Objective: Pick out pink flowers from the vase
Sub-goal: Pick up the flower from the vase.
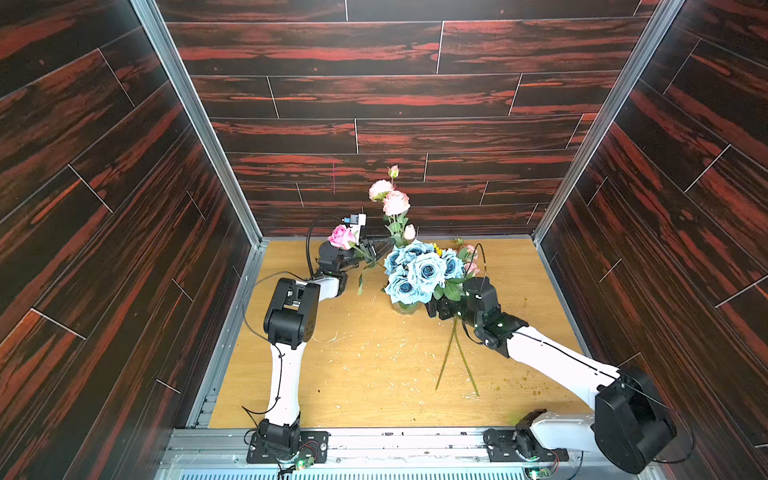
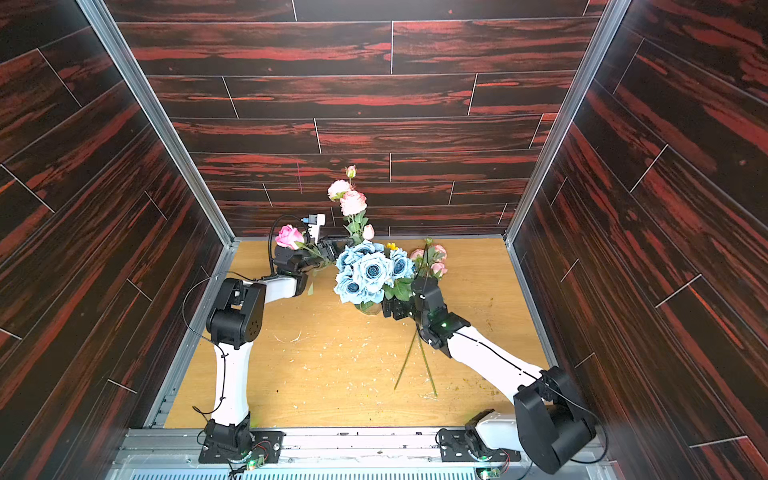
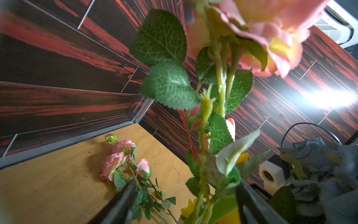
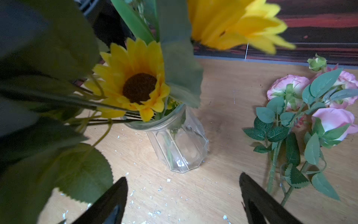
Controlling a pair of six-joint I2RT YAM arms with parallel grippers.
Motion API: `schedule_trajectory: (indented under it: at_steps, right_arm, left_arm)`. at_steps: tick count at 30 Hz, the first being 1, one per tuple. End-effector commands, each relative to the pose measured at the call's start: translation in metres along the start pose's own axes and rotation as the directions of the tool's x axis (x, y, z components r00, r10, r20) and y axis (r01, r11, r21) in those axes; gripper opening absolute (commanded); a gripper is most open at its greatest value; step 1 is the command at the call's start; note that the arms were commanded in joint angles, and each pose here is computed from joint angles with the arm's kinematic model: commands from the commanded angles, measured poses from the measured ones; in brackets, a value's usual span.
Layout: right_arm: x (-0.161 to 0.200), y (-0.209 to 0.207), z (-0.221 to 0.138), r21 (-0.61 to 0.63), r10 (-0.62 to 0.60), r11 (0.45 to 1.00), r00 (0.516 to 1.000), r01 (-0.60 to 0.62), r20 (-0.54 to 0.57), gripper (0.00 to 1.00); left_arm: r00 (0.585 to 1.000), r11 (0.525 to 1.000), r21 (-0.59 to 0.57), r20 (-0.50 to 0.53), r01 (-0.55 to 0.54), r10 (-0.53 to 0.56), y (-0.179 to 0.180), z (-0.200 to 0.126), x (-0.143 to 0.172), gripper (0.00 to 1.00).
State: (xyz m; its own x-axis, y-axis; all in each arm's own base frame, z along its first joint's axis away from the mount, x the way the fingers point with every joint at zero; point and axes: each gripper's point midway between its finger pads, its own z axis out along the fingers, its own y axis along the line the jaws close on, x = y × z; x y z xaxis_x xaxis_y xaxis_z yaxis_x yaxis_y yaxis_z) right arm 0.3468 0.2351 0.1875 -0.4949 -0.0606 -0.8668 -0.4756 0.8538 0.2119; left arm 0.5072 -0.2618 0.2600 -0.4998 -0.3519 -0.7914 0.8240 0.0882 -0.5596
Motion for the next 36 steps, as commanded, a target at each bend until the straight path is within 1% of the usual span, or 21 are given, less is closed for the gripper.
schedule_trajectory:
  at_steps: [1,2,6,7,9,10,11,12,15,19,23,25,28,34,35,36]
  right_arm:
    - [0.002,-0.001,0.003,0.013,-0.009,1.000,0.999,0.010,-0.036,0.91]
    - [0.001,-0.001,0.002,0.015,-0.010,1.000,0.999,0.010,-0.036,0.91]
    - [0.001,-0.005,-0.002,0.038,-0.019,0.999,0.999,0.021,-0.041,0.91]
    - [0.001,-0.007,-0.005,0.049,-0.025,0.998,0.999,0.027,-0.040,0.91]
    - [-0.002,-0.011,-0.009,0.070,-0.037,0.997,0.999,0.039,-0.034,0.91]
    - [-0.003,-0.012,-0.012,0.081,-0.042,0.996,0.999,0.044,-0.032,0.91]
    - [-0.004,-0.013,-0.014,0.090,-0.049,0.995,0.998,0.052,-0.030,0.91]
    - [-0.005,-0.015,-0.016,0.098,-0.053,0.994,0.998,0.056,-0.028,0.91]
    - [-0.007,-0.018,-0.021,0.122,-0.070,0.990,0.997,0.073,-0.030,0.91]
    - [-0.007,-0.025,-0.027,0.161,-0.084,0.983,0.996,0.088,-0.031,0.91]
    - [-0.007,-0.033,-0.035,0.205,-0.093,0.974,0.995,0.098,-0.031,0.91]
    - [-0.008,-0.036,-0.038,0.226,-0.099,0.969,0.995,0.102,-0.026,0.91]
    - [-0.009,-0.039,-0.042,0.244,-0.102,0.964,0.995,0.103,-0.017,0.91]
    - [-0.008,-0.041,-0.045,0.253,-0.097,0.963,0.995,0.096,-0.010,0.91]
    - [-0.009,-0.041,-0.046,0.253,-0.097,0.963,0.995,0.096,-0.007,0.91]
    - [-0.009,-0.041,-0.046,0.253,-0.096,0.963,0.995,0.094,-0.005,0.91]
  left_arm:
    - [0.999,0.997,0.064,-0.002,-0.047,0.047,-0.017,0.012,-0.007,0.72]
    - [0.999,0.997,0.067,0.000,-0.042,0.043,-0.017,0.014,-0.008,0.70]
    - [0.999,0.996,0.081,-0.004,-0.031,0.032,-0.020,0.021,-0.006,0.67]
    - [0.999,0.996,0.083,-0.006,-0.031,0.032,-0.021,0.022,-0.006,0.65]
    - [1.000,0.996,0.080,-0.005,-0.025,0.026,-0.019,0.022,-0.006,0.57]
    - [1.000,0.996,0.081,-0.003,-0.023,0.023,-0.019,0.022,-0.007,0.51]
    - [1.000,0.997,0.081,0.001,-0.020,0.020,-0.020,0.022,-0.008,0.41]
    - [1.000,0.997,0.080,0.005,-0.018,0.018,-0.021,0.022,-0.010,0.35]
    - [1.000,0.996,0.082,0.014,-0.025,0.024,-0.026,0.023,-0.015,0.29]
    - [0.999,0.996,0.079,0.011,-0.035,0.034,-0.033,0.024,-0.021,0.18]
    - [0.998,0.996,0.059,0.008,-0.065,0.065,-0.040,0.024,-0.030,0.13]
    - [0.996,0.995,0.039,0.008,-0.090,0.090,-0.044,0.024,-0.038,0.08]
    - [0.992,0.992,0.016,0.012,-0.123,0.123,-0.052,0.024,-0.051,0.05]
    - [0.985,0.985,0.004,0.009,-0.175,0.175,-0.071,0.027,-0.071,0.05]
    - [0.983,0.983,0.005,0.011,-0.183,0.182,-0.074,0.027,-0.073,0.05]
    - [0.983,0.983,0.005,0.012,-0.183,0.183,-0.076,0.028,-0.075,0.10]
